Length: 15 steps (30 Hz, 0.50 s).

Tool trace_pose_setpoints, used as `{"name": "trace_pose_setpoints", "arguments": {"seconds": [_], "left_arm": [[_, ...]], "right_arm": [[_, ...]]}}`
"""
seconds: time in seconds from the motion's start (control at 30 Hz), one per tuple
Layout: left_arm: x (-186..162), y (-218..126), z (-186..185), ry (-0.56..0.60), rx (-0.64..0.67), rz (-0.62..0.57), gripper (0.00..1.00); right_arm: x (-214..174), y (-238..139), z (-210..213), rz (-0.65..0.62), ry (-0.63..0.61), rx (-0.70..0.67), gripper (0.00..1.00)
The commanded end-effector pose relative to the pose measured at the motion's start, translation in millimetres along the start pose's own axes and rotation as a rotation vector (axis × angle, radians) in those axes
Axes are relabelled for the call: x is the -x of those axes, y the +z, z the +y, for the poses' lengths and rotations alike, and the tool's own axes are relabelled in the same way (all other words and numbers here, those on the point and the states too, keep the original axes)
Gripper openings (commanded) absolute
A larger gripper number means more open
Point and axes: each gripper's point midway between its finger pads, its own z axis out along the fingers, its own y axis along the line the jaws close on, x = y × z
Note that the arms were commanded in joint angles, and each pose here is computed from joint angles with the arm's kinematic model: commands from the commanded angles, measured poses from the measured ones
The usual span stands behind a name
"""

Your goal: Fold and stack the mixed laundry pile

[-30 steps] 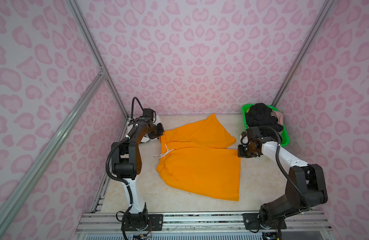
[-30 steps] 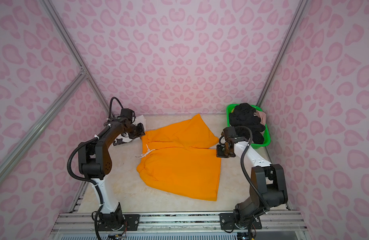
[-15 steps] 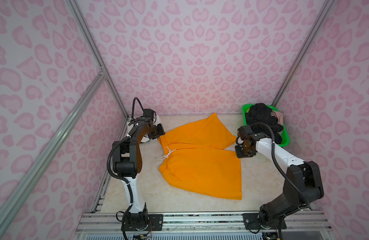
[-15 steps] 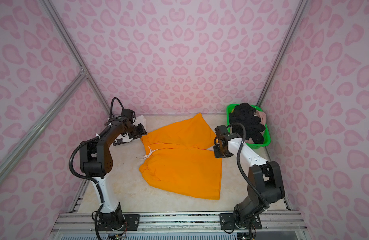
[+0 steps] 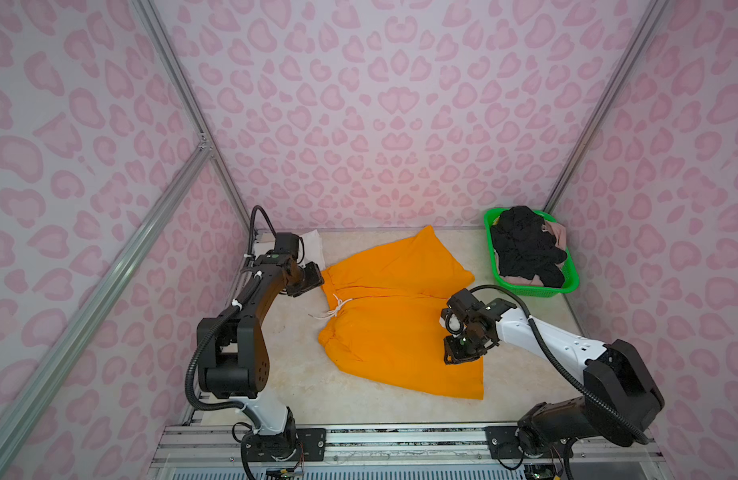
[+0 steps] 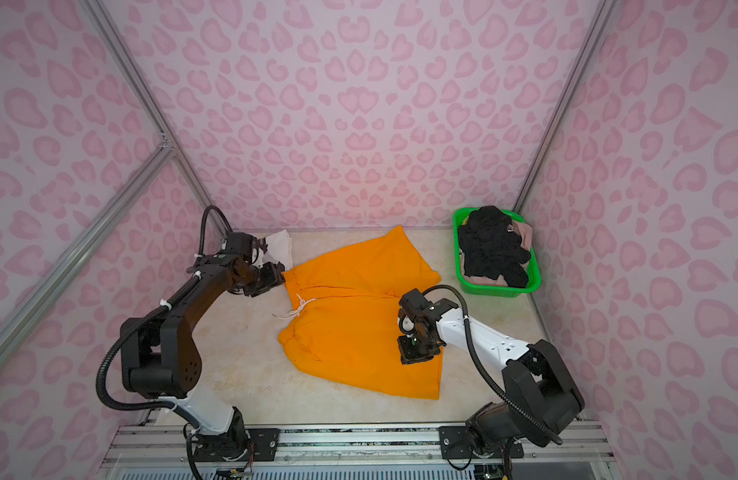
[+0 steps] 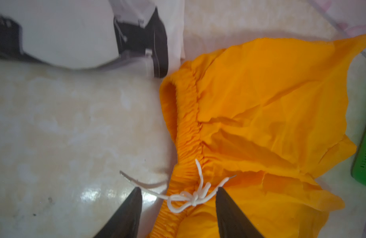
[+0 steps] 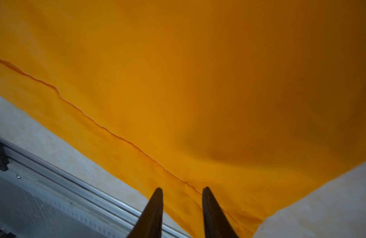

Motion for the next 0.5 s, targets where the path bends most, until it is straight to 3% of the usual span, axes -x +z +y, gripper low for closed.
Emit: {"name": "trace_pose_setpoints", "arguments": {"seconds": [0.0, 0.2, 0.33, 0.47], "left_arm": [[-40, 5, 5, -0.082, -0.025, 0.053, 0.58], [-104, 29, 9, -0.084, -0.003, 0.127, 0.59], [-113, 43, 9, -0.095, -0.014, 0.118, 0.58], [-117, 50, 12, -0.073, -0.005, 0.132, 0.57]], "right_arm": [[-17, 12, -13, 0.057, 0.069, -0.030, 0.30], [-23, 12, -54, 0.064, 0.179, -0.153, 0.19], [-16, -6, -80, 0.018, 0.210, -0.279, 0.17], [5, -24, -78, -0.046, 0.193, -0.300, 0.18]]}}
